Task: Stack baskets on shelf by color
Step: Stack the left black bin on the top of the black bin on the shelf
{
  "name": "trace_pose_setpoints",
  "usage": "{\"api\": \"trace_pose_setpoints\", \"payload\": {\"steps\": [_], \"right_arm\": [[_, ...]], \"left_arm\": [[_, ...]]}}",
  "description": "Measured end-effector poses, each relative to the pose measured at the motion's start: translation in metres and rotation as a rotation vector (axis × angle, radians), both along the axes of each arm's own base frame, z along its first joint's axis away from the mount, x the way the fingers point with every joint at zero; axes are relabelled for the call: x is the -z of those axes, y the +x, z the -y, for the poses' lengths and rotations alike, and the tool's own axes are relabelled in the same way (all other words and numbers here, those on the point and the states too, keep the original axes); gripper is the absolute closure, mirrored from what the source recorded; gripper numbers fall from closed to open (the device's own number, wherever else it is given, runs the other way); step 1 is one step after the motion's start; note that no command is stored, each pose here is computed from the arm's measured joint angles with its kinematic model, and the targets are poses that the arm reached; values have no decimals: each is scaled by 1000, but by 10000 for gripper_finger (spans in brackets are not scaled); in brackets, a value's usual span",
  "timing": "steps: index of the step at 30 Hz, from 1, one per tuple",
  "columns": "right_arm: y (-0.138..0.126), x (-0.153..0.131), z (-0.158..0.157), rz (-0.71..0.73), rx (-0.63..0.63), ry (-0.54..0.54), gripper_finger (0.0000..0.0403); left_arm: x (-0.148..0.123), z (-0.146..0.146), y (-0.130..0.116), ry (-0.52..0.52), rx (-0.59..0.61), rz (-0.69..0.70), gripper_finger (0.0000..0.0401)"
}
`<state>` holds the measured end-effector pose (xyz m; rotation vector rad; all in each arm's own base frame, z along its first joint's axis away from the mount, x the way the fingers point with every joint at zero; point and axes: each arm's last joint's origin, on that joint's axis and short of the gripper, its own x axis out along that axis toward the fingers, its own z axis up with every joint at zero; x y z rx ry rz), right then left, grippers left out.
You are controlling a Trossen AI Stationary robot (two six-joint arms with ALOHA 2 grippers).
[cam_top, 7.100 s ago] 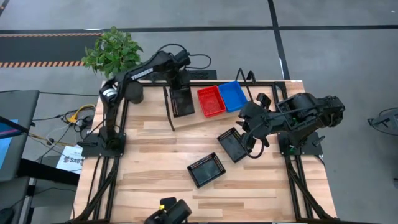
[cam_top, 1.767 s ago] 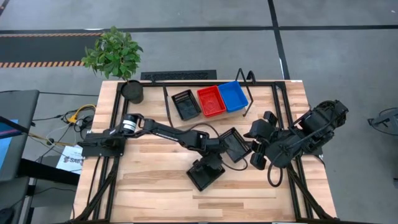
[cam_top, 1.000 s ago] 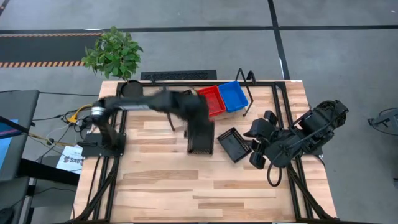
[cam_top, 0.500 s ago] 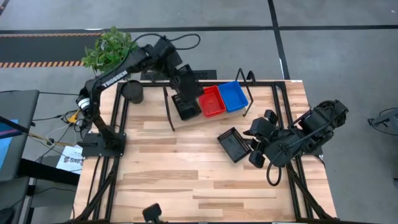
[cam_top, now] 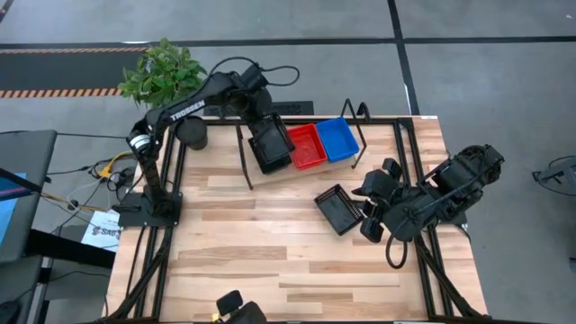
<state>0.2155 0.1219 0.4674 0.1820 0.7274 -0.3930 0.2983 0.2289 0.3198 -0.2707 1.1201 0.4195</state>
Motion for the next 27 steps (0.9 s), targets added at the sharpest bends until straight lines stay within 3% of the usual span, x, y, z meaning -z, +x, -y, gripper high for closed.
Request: {"api": "trace_pose_setpoints", "payload": {"steps": [6,16,27], "right_arm": [[0,0,0,0,-1,-1,269],[0,0,0,-5,-13,-12,269],[0,0,0,-6,-14,-12,269]], "left_arm": [[2,-2,-7,-24,-20,-43,401],[34,-7,-7,-58,-33,-28,401],[42,-10,-9,-72,-34,-19,401]]}}
